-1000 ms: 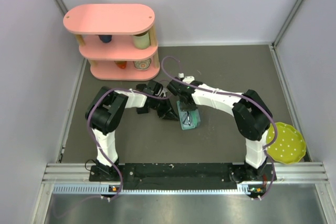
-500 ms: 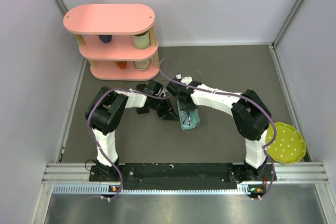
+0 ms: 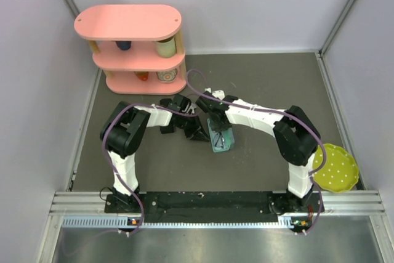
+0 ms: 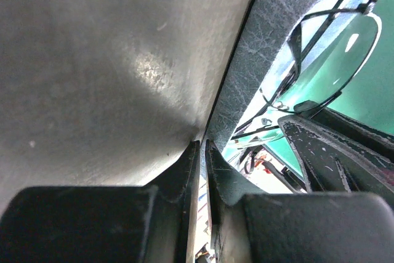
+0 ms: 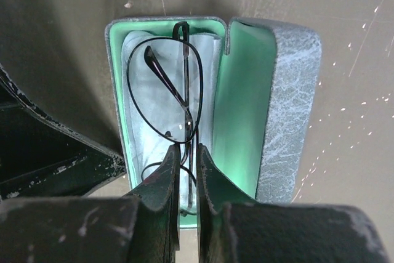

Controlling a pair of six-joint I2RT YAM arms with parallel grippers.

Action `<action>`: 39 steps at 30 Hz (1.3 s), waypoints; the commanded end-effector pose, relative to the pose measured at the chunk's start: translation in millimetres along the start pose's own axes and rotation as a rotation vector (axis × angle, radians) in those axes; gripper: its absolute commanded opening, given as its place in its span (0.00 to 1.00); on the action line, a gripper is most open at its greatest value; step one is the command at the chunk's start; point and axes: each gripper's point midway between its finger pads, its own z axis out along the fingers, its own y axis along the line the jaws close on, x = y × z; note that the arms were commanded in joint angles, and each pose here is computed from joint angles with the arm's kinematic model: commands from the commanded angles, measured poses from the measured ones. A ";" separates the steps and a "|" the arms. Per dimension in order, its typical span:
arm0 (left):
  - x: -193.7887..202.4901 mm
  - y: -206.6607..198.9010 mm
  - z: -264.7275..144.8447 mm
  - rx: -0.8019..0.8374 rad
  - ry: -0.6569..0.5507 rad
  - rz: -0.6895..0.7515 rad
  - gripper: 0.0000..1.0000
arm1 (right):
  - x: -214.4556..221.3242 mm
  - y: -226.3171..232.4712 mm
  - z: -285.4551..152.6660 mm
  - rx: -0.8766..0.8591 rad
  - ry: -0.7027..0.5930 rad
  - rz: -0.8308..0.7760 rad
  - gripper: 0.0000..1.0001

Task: Organize the sunglasses
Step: Adjust the sunglasses in the sunglasses case, then close the case with sunglasses at the center of the board.

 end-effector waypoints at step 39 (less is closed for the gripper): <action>-7.8 2.9 5.4 -0.017 -0.016 0.032 0.14 | -52.9 -20.5 -105.9 -0.130 -0.230 0.225 0.46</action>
